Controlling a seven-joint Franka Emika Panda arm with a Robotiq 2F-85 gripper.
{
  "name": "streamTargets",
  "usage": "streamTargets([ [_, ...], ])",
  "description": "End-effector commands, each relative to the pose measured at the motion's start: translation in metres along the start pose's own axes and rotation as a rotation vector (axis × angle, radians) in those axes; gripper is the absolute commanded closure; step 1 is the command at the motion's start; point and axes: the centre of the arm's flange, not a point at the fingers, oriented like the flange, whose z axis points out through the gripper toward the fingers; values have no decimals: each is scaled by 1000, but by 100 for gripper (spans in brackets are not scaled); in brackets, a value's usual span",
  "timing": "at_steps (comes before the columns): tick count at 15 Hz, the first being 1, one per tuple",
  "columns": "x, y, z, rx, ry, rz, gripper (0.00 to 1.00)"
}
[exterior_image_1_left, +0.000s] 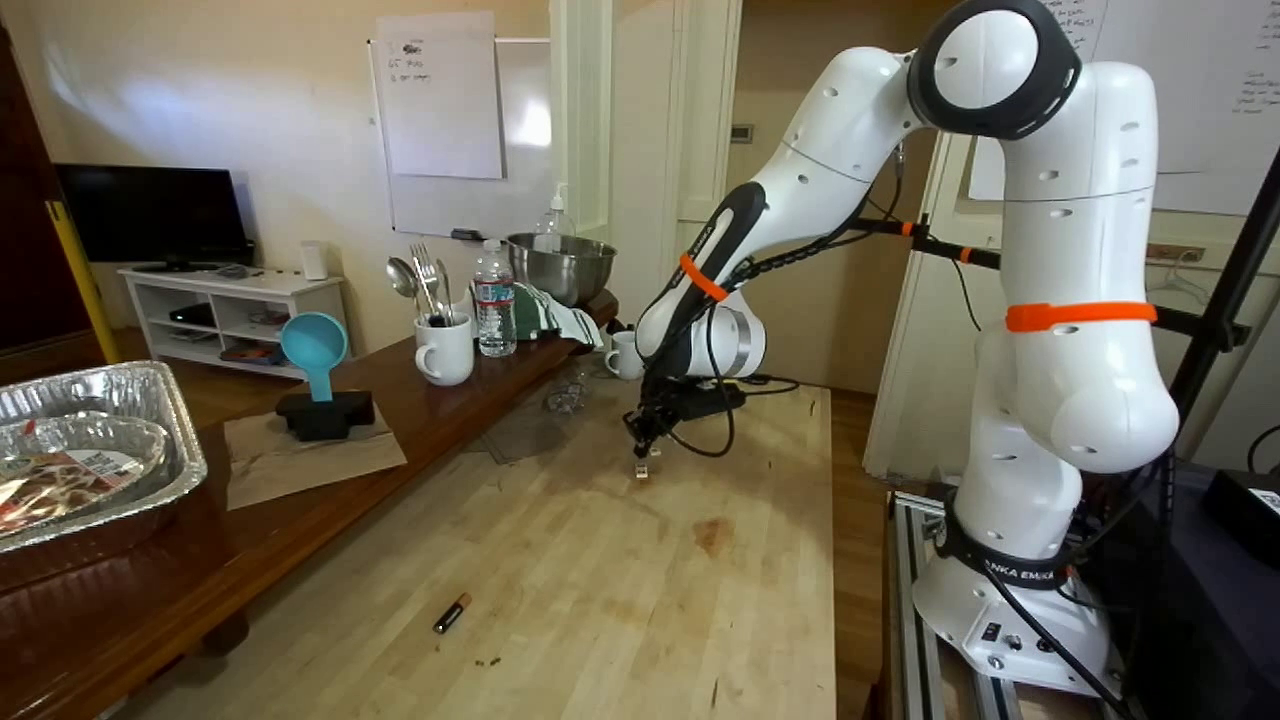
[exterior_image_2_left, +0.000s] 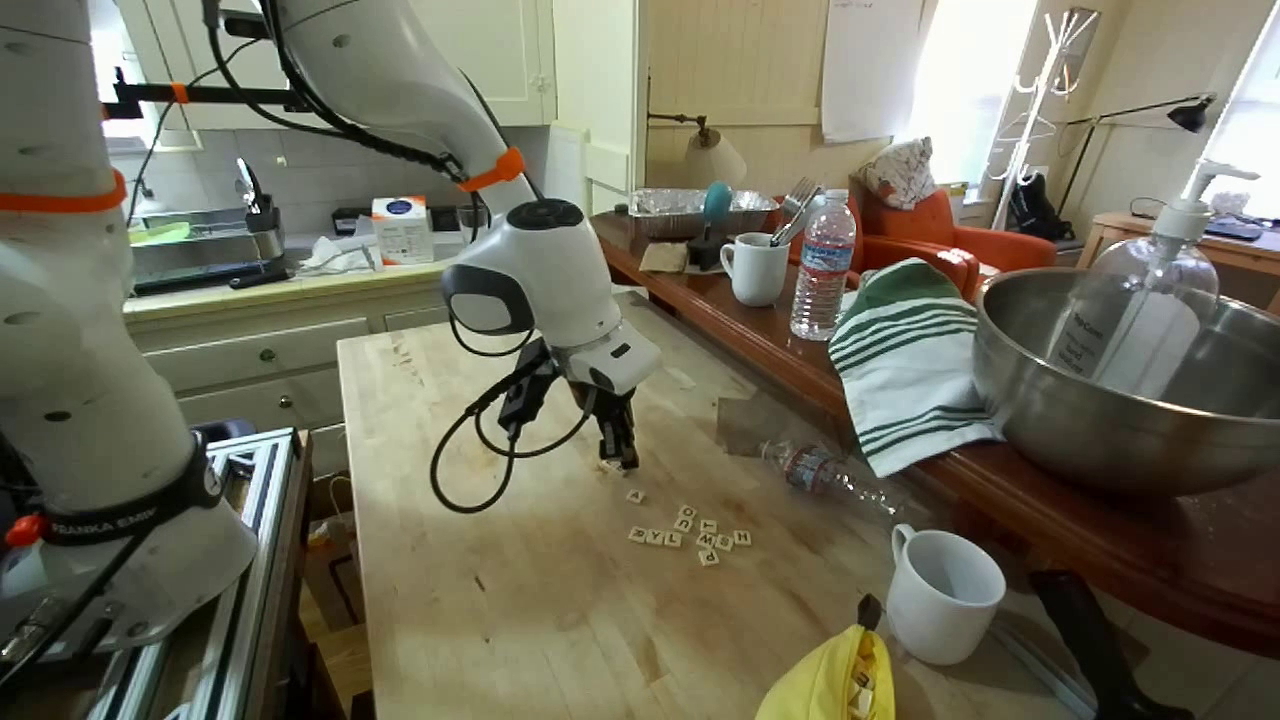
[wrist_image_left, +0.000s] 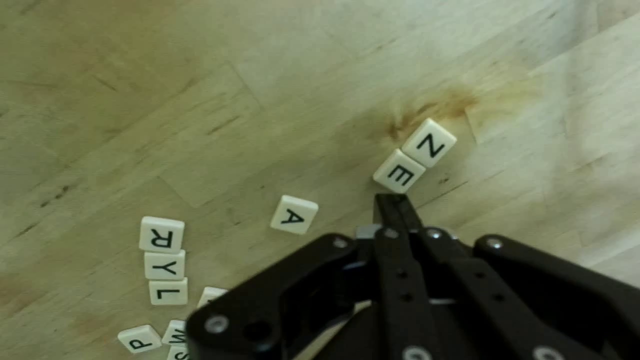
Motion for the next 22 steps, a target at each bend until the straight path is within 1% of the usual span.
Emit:
streamTargets([
  [1, 2, 0, -19, 15, -12, 4, 100],
  [5, 11, 14, -23, 0, 6, -12, 100],
  [9, 13, 27, -19, -26, -2, -50, 100],
  [22, 11, 43, 6, -71, -22, -127, 100],
])
